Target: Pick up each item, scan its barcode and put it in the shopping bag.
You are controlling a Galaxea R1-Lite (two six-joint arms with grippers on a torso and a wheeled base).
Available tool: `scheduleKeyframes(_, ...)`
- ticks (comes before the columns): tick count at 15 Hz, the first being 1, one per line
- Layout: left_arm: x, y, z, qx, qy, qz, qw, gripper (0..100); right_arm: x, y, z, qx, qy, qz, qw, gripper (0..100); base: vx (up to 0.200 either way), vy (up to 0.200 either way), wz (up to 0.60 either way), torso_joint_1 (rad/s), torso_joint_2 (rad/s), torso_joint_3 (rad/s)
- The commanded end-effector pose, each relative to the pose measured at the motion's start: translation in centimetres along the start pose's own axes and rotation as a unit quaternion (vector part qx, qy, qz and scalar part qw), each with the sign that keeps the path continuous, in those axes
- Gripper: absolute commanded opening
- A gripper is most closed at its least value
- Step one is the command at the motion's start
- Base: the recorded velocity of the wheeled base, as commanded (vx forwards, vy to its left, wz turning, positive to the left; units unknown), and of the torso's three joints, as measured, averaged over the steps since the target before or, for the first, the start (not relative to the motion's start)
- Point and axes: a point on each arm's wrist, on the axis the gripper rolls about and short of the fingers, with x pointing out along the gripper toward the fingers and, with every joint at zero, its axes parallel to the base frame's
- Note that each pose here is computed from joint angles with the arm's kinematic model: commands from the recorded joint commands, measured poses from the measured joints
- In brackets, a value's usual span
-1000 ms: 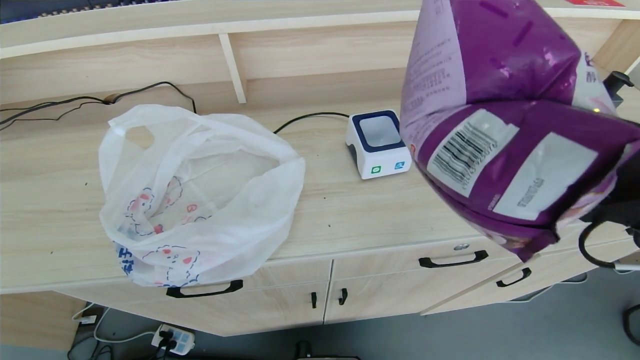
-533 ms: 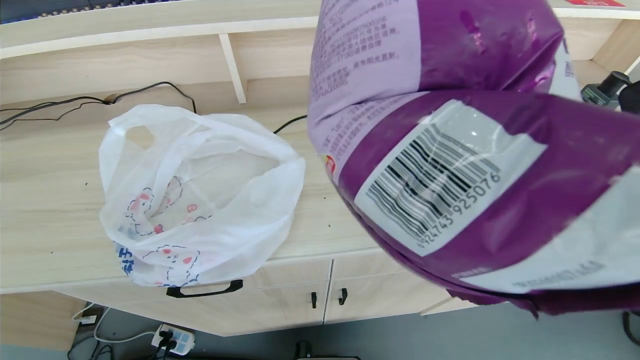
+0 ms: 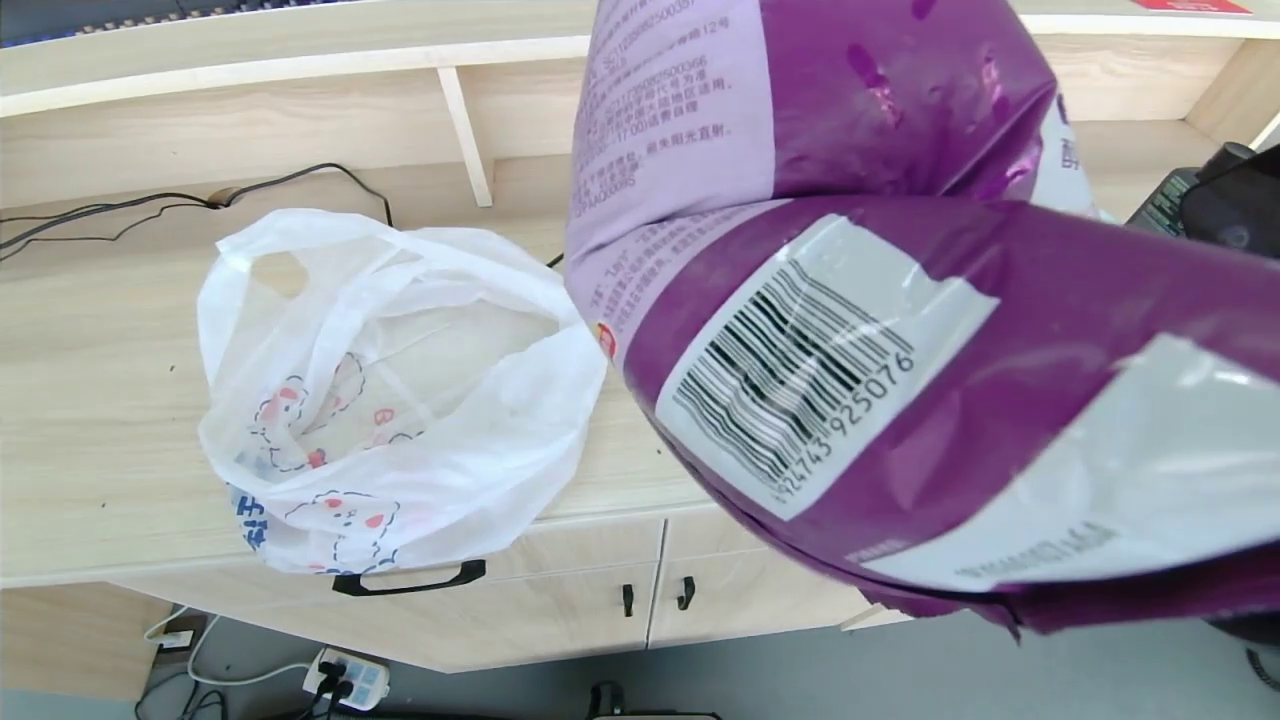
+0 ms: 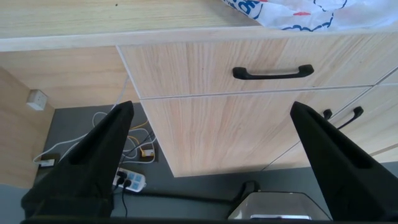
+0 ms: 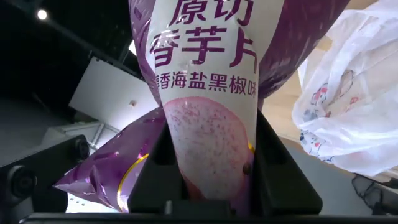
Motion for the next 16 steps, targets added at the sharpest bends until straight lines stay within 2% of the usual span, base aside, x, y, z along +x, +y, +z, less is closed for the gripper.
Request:
scheduleKeyframes(1,0.0,0.0,0.0,0.0,0.0,-0.001,1.0,100,-0.3,-1.7,1.0,-0.026,-0.018,-0.038,0.999,0,0.0,0.0,0.0,0.0,0.0,0.0)
scheduleKeyframes(2,0.0,0.0,0.0,0.0,0.0,0.0,1.0,100,-0.8,-2.8,2.3,-0.076,-0.032,-0.073,0.994,0,0.0,0.0,0.0,0.0,0.0,0.0)
scheduleKeyframes(3,0.0,0.0,0.0,0.0,0.0,0.0,1.0,100,-1.8,-4.3,4.4,-0.173,-0.042,-0.141,0.974,0,0.0,0.0,0.0,0.0,0.0,0.0)
scheduleKeyframes(5,0.0,0.0,0.0,0.0,0.0,0.0,1.0,100,-4.0,-5.5,7.5,-0.307,-0.043,-0.238,0.921,0,0.0,0.0,0.0,0.0,0.0,0.0)
scheduleKeyframes(6,0.0,0.0,0.0,0.0,0.0,0.0,1.0,100,-4.7,-5.9,9.1,-0.374,-0.032,-0.279,0.884,0,0.0,0.0,0.0,0.0,0.0,0.0)
scheduleKeyframes(7,0.0,0.0,0.0,0.0,0.0,0.0,1.0,100,-4.1,-6.0,9.8,-0.407,-0.019,-0.285,0.868,0,0.0,0.0,0.0,0.0,0.0,0.0)
scheduleKeyframes(10,0.0,0.0,0.0,0.0,0.0,-0.001,1.0,100,-0.5,-7.9,11.5,-0.515,0.03,-0.275,0.811,0,0.0,0.0,0.0,0.0,0.0,0.0)
scheduleKeyframes(13,0.0,0.0,0.0,0.0,0.0,-0.001,1.0,100,2.9,-9.4,11.0,-0.564,0.054,-0.242,0.788,0,0.0,0.0,0.0,0.0,0.0,0.0)
scheduleKeyframes(16,0.0,0.0,0.0,0.0,0.0,0.0,1.0,100,3.2,-11.6,9.8,-0.563,0.081,-0.259,0.78,0,0.0,0.0,0.0,0.0,0.0,0.0)
